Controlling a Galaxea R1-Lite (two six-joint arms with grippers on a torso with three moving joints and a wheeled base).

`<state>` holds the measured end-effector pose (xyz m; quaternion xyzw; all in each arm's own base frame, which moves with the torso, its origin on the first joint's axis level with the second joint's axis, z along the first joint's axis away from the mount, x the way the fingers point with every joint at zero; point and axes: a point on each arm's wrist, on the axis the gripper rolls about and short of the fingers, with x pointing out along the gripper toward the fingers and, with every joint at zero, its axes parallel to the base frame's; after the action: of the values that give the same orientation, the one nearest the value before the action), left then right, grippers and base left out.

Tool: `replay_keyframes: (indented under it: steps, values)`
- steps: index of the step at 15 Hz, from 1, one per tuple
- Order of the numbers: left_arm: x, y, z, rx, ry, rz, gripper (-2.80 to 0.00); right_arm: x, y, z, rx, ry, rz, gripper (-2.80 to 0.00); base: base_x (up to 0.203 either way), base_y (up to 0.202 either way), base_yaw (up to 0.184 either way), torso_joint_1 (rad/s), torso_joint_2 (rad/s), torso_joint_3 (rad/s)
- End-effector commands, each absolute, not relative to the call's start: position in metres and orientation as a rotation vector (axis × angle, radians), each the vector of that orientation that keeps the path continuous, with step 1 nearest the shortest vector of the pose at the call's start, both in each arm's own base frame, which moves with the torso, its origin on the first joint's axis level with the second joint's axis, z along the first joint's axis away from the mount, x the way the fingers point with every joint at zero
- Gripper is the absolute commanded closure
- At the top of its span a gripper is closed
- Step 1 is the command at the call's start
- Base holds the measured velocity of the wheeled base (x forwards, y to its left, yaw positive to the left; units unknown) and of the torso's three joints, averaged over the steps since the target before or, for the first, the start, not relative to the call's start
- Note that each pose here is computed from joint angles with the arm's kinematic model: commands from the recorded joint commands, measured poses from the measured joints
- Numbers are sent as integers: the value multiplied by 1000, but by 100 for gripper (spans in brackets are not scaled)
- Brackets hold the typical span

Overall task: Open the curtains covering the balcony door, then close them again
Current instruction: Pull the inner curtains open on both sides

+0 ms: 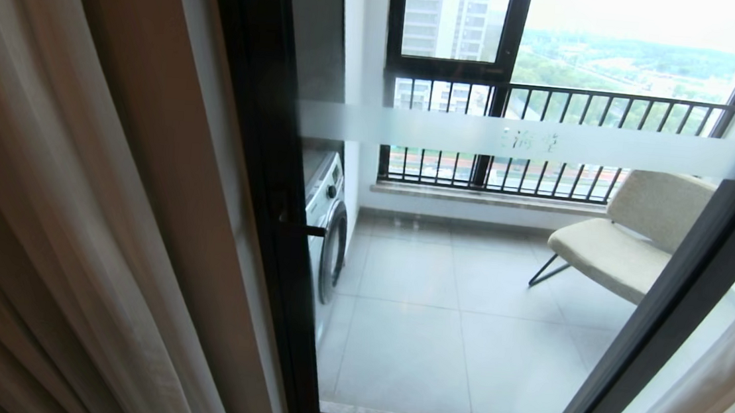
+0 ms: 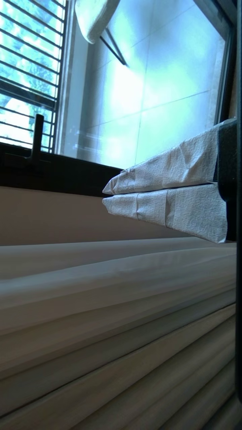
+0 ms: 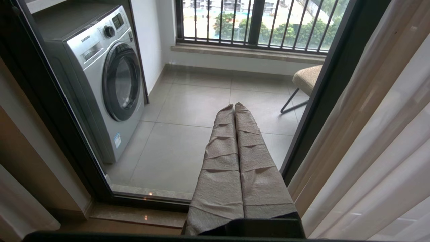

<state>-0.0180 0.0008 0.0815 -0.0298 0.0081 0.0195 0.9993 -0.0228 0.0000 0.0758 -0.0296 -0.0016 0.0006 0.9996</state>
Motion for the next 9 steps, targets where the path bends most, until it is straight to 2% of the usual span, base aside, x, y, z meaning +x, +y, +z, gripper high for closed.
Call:
replay_keyframes:
  steps: [1, 9]
  values:
    - [-23, 1, 80, -62, -46, 41, 0, -23, 0, 76, -60, -3, 1, 0, 0, 0, 0, 0, 0, 0]
    - [-23, 1, 81, -61, -49, 42, 0, -23, 0, 76, -60, -3, 1, 0, 0, 0, 0, 0, 0, 0]
